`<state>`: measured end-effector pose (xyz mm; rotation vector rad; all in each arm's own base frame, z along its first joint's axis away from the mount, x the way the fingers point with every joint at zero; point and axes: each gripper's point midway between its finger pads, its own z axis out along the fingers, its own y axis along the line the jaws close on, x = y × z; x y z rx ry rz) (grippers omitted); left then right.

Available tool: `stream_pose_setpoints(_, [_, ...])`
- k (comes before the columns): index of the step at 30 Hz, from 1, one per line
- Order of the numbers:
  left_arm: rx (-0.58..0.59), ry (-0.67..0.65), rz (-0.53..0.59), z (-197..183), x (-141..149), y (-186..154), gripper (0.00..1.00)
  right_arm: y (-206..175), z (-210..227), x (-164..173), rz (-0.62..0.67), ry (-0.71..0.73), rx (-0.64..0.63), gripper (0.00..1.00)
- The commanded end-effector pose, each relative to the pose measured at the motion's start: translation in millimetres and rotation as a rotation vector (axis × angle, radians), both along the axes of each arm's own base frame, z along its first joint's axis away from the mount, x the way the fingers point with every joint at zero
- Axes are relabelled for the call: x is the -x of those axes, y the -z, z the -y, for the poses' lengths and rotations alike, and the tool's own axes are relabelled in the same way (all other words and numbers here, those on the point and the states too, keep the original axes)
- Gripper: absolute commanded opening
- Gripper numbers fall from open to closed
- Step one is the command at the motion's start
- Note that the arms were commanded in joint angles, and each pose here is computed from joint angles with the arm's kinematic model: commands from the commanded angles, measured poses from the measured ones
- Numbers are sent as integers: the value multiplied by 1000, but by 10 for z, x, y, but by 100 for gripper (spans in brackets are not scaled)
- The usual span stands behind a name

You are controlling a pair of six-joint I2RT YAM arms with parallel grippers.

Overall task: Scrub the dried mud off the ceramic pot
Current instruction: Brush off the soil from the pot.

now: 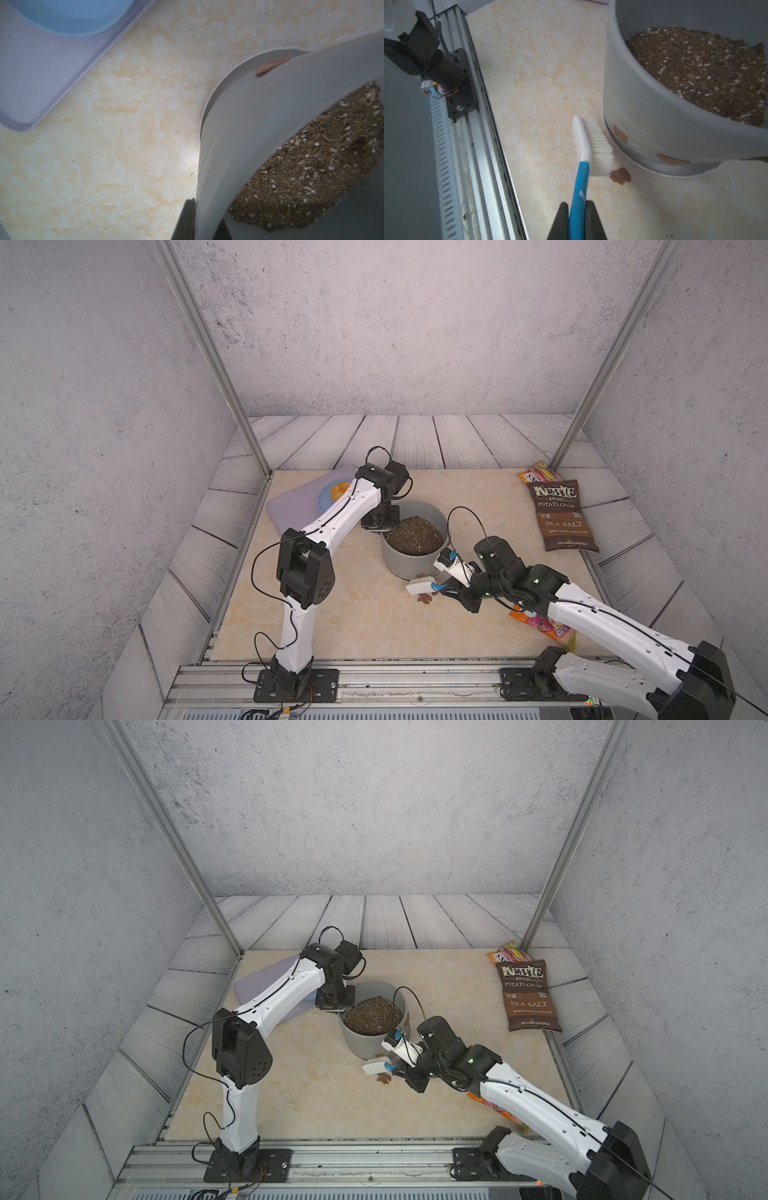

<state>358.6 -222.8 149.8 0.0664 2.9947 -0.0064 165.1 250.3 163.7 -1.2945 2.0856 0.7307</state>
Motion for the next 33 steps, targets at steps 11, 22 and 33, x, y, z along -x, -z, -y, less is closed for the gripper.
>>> stream_pose_setpoints(11, [-73, 117, -63, -62, 21, 290, 0, -176, -179, -338, 139, 1, 16, 0])
stream_pose_setpoints(22, [-73, 179, -65, -49, 21, 302, 0, 88, 36, -707, 161, 82, 101, 0])
stream_pose_setpoints(33, [-72, 219, -74, -29, 19, 349, 0, 348, 268, -593, 101, 114, 166, 0])
